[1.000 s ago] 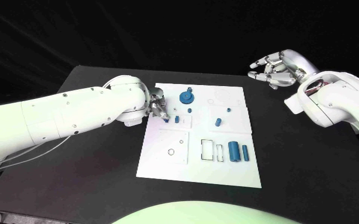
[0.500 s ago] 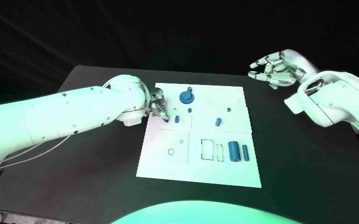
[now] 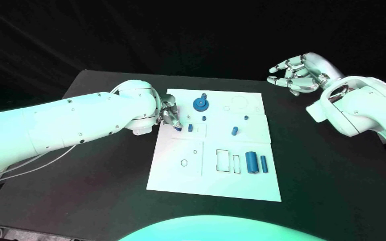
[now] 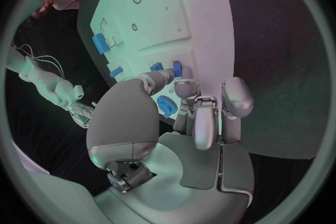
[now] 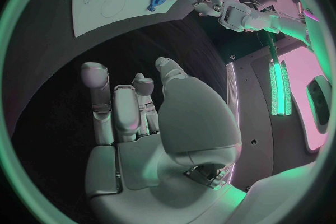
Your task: Assemble the parts on the task board
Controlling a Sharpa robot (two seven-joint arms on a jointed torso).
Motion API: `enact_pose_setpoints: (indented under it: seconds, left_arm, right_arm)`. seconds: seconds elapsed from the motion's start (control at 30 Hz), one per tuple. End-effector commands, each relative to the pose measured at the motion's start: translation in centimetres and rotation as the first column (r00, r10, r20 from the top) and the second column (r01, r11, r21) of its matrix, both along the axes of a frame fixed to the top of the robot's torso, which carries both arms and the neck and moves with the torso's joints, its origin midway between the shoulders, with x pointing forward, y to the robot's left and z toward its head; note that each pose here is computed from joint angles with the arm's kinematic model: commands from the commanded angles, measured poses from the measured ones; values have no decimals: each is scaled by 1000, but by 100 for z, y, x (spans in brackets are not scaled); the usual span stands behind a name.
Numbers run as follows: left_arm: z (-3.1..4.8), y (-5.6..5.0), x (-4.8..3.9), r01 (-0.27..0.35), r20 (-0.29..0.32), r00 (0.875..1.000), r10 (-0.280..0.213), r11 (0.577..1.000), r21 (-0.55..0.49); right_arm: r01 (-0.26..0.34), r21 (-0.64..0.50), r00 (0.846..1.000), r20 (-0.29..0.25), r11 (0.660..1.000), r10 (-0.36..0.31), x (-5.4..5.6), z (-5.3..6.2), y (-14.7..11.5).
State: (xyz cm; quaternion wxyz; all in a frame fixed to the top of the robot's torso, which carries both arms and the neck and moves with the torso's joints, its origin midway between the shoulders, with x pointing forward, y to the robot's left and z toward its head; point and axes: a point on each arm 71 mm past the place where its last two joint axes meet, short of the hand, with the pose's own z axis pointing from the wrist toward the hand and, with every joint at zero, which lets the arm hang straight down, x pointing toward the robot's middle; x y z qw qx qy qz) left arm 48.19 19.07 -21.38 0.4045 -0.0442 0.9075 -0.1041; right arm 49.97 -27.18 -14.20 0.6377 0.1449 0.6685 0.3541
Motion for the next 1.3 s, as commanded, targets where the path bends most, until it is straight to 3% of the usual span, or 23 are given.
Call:
enact_pose_setpoints:
  seconds: [0.03, 1.3]
  left_arm:
    - [-32, -10, -20, 18, -30, 999, -18, 1000, 17]
    - [-47, 15, 28, 1, -32, 999, 0, 1000, 20]
  right_arm:
    - [-12, -7, 1000, 0, 1000, 12, -4, -2, 10]
    - [-11, -7, 1000, 3, 1000, 11, -10, 1, 0]
